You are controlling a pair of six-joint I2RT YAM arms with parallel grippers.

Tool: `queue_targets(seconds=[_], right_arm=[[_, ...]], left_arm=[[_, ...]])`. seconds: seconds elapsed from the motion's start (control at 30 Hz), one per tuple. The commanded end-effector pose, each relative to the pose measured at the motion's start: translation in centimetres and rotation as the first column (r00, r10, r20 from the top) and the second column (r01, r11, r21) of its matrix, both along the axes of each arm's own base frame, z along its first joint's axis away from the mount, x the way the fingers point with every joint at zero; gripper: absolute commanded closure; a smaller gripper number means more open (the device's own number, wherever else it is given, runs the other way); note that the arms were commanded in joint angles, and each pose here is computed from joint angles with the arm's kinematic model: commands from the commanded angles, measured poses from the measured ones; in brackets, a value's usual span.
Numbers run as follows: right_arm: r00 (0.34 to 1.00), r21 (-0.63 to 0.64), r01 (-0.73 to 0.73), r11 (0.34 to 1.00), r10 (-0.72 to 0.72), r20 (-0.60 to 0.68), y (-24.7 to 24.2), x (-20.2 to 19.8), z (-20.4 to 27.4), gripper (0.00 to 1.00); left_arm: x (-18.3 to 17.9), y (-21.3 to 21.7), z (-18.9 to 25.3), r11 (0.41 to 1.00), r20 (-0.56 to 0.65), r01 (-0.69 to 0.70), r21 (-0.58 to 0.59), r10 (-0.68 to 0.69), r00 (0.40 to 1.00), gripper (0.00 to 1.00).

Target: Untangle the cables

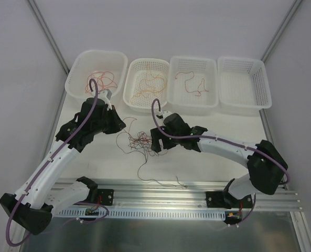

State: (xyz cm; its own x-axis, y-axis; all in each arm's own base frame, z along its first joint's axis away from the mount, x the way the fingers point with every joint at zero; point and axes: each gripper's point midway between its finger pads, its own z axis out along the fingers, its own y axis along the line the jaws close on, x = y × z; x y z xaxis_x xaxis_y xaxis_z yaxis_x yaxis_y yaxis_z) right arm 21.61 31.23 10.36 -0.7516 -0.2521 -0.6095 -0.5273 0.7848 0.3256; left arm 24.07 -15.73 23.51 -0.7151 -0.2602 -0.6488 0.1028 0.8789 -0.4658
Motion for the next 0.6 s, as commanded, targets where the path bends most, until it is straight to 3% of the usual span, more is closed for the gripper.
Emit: queue_targets(seconds=[0.0,0.13,0.23,0.33,0.37,0.47,0.57], right_arm=[[0.994,0.087,-0.064,0.994,0.055,0.097,3.9,1.9,2.0,0.13],[0.996,0.049,-0.069,0.996,0.066,0.060,5.0,2.6,-0.4,0.15],[0.998,0.008,-0.058,0.998,0.057,0.032,5.1,2.9,-2.4,0.24],[0.999,-0.050,-0.025,0.998,0.027,0.035,4.0,3.3,-3.9,0.47],[0.999,-0.077,-0.004,0.997,0.008,0.047,3.3,3.5,-4.1,0.64],[0.998,-0.126,0.037,0.991,-0.030,0.062,0.6,3.5,-4.0,0.86],[0.995,-0.172,0.086,0.981,-0.076,0.064,-2.9,3.6,-3.0,0.99]], left_arm=[[0.1,-0.1,1.6,1.000,0.058,-0.009,-0.023,0.010,0.998,1.00],[0.2,0.1,2.2,1.000,0.076,-0.016,-0.023,0.017,0.997,1.00],[0.3,0.2,3.2,1.000,0.101,-0.013,-0.024,0.016,0.995,1.00],[0.9,1.5,4.5,0.998,0.149,-0.067,0.012,0.065,0.987,1.00],[1.0,1.9,4.8,0.996,0.161,-0.083,0.027,0.078,0.984,1.00],[1.6,4.3,6.0,0.978,0.207,-0.175,0.115,0.149,0.967,1.00],[2.1,7.2,7.9,0.943,0.252,-0.273,0.189,0.222,0.942,1.00]])
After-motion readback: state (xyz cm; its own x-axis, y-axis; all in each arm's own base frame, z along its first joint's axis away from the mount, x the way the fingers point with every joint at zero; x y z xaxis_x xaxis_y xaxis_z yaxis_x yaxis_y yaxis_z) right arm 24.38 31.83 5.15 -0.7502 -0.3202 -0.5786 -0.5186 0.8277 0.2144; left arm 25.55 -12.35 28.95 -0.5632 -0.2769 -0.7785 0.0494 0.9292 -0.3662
